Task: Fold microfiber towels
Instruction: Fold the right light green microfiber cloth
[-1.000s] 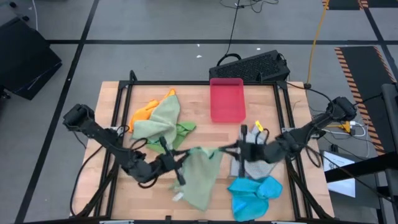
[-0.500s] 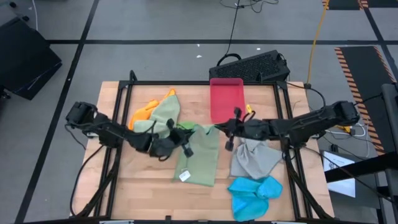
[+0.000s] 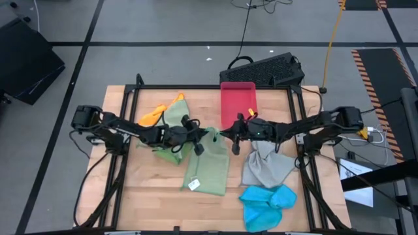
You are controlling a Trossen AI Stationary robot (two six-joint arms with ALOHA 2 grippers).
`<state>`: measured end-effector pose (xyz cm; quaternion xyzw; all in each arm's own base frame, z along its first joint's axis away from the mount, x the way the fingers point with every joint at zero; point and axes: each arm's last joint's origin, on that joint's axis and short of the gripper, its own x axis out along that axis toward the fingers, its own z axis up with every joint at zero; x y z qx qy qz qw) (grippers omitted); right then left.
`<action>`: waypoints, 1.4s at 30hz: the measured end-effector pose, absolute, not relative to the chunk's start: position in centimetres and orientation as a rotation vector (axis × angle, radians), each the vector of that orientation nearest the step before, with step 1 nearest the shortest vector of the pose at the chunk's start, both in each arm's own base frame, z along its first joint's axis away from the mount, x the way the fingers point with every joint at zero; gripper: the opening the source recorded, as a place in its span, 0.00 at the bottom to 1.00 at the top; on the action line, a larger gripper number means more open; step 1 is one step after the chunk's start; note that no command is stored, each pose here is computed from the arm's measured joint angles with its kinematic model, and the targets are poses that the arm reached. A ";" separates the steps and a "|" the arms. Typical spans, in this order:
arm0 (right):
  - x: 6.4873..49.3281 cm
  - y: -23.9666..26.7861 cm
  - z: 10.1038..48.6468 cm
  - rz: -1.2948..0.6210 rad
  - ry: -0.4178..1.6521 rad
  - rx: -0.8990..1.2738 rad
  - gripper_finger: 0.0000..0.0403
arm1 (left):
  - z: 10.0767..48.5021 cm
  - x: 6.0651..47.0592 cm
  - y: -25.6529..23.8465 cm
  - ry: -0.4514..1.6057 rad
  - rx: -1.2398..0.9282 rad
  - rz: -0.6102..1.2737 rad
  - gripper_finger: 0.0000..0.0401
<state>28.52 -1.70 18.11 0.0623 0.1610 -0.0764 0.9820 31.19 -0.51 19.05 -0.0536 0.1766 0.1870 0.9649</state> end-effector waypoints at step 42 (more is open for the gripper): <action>28.7 -1.7 17.5 -0.149 0.348 0.140 0.01 | 19.2 31.4 -1.3 0.380 0.049 0.146 0.03</action>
